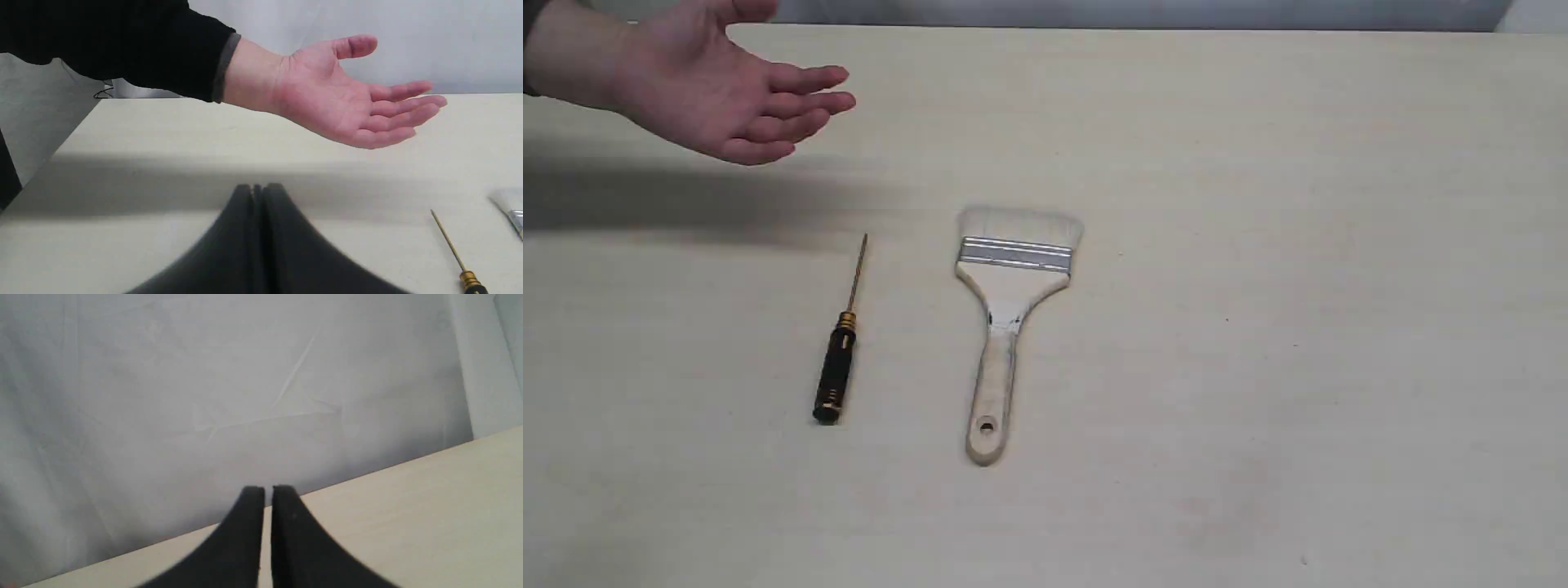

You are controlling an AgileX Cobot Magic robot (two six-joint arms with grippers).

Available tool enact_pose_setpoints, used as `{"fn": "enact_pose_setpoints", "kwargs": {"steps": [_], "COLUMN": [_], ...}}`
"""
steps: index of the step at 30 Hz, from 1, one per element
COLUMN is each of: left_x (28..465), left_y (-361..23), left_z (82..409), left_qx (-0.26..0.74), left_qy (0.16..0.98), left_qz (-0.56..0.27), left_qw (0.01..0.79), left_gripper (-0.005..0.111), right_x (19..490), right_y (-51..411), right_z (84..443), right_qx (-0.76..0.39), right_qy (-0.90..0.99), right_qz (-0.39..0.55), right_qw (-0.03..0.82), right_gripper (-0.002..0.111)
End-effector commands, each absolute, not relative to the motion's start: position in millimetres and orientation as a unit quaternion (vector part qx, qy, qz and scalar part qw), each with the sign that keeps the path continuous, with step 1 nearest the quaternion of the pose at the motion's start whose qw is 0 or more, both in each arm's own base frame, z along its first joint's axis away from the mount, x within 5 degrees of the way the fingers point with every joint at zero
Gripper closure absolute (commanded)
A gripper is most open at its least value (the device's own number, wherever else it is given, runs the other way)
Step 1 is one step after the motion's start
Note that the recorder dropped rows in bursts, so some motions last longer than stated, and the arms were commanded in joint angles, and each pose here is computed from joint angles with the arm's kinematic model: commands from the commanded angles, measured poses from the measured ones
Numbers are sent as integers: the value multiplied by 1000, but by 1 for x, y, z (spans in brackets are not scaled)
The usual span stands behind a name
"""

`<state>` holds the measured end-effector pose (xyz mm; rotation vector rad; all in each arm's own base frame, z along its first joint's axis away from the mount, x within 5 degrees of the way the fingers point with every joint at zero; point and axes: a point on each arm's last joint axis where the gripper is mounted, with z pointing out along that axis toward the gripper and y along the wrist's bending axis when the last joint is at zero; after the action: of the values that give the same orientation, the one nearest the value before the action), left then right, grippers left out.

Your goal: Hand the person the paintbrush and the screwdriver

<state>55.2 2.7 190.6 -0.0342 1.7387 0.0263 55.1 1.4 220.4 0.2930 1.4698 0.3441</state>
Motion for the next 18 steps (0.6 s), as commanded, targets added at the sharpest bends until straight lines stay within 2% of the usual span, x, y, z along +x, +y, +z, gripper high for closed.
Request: {"fn": "enact_pose_setpoints", "kwargs": {"steps": [1,5,9,14,18], "left_x": [55,55,55,55,55], "left_y": [2,2,2,2,2], "left_z": [191,191,191,191,191], "left_qx": [-13,-13,-13,-14,-14], "left_qy": [762,762,762,762,762], "left_qz": [7,7,7,6,6], "left_qw": [648,648,648,647,647], "left_gripper": [107,107,107,107,107], "right_x": [51,40,46,77,107], "right_y": [4,10,21,40,58], "right_z": [238,269,297,318,327], "right_qx": [119,60,-19,-102,-149], "right_qy": [654,648,681,734,785], "right_qz": [172,203,226,217,220], "right_qw": [727,732,696,636,560], "right_gripper": [104,104,103,89,83]}}
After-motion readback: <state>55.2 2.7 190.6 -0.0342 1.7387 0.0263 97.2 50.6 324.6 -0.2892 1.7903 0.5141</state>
